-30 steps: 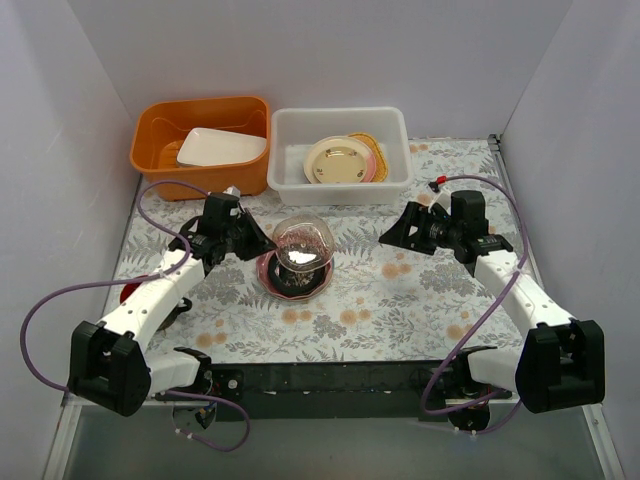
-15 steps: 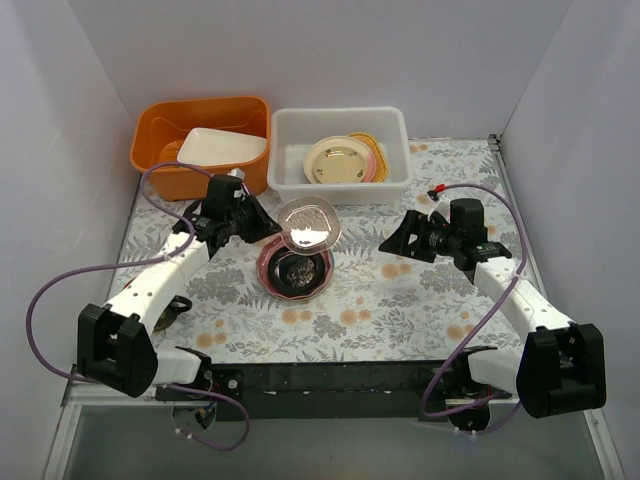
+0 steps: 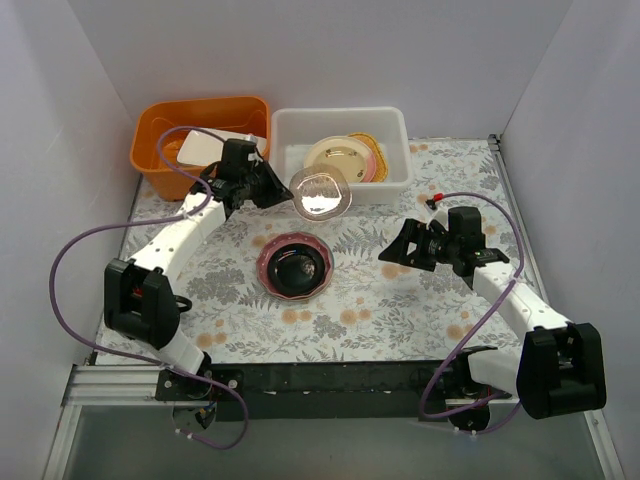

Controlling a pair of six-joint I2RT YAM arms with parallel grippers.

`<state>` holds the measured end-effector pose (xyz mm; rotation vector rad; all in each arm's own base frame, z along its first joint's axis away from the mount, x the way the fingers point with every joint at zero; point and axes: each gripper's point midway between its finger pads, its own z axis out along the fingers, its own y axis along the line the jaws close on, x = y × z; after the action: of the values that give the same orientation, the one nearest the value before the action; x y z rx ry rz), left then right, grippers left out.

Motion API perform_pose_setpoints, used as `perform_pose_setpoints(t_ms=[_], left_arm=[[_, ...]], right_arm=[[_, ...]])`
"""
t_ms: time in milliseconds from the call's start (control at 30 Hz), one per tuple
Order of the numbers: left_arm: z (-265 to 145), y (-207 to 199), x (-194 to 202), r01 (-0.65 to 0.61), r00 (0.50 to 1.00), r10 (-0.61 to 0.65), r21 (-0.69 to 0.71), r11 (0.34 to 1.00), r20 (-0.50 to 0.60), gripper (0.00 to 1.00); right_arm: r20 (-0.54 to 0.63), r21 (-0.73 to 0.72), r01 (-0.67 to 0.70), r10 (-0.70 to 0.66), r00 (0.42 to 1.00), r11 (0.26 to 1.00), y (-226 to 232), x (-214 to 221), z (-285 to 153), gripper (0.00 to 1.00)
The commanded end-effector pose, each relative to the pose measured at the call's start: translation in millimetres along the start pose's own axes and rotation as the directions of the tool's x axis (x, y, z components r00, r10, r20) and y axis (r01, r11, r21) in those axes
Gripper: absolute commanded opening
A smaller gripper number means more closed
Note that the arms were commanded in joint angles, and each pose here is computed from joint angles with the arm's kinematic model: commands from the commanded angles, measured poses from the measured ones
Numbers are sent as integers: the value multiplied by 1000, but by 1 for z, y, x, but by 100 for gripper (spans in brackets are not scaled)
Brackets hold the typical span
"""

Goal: Place the plates into the plastic bin on the countertop
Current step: Place the plate in the plastic bin.

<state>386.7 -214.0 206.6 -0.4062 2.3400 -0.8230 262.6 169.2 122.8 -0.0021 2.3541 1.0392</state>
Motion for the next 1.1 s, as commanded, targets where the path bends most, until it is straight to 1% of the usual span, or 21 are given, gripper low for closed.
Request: perform_pose_setpoints(t_ms=[0,133,267,400,433,467,633,667,700,1000,1067], left_arm=[[5,-31,-28,-62,998,61,48,997,31,0],[15,-43,-45,-98,995,96,45,994,40,0],[27,-52,-57,-107,994,105,50,993,42,0],[38,-63,-68,-109,993,106,63,992,46,0],[35,-73,-78,-118,991,113,79,990,70,0],[45,-69,-78,-116,992,112,67,991,59,0],[57,-81,-92,-123,991,118,78,989,71,0],[53,-90,-100,-130,988,121,94,987,92,0],[63,-85,-98,-122,990,117,78,989,75,0],[77,-90,-114,-116,989,107,81,990,104,0],[83,-87,-113,-103,991,96,81,991,93,0]], right_arm=[[32,-5,34,-34,999,999,0,-6,0,91],[23,5,34,-35,999,999,-4,-1,0,93],[16,18,32,-33,999,999,-11,8,0,95],[1,17,22,-22,1000,1000,-13,15,1,95],[4,20,21,-21,1000,1000,-14,15,1,95],[2,21,20,-20,1000,1000,-15,16,1,95],[6,33,24,-24,1000,999,-15,15,-1,95],[6,33,24,-24,1000,999,-15,15,-1,95],[2,33,21,-21,1000,999,-15,16,-1,95],[2,41,23,-23,1000,999,-17,19,-2,95],[-1,43,21,-21,1000,999,-18,21,-2,95]])
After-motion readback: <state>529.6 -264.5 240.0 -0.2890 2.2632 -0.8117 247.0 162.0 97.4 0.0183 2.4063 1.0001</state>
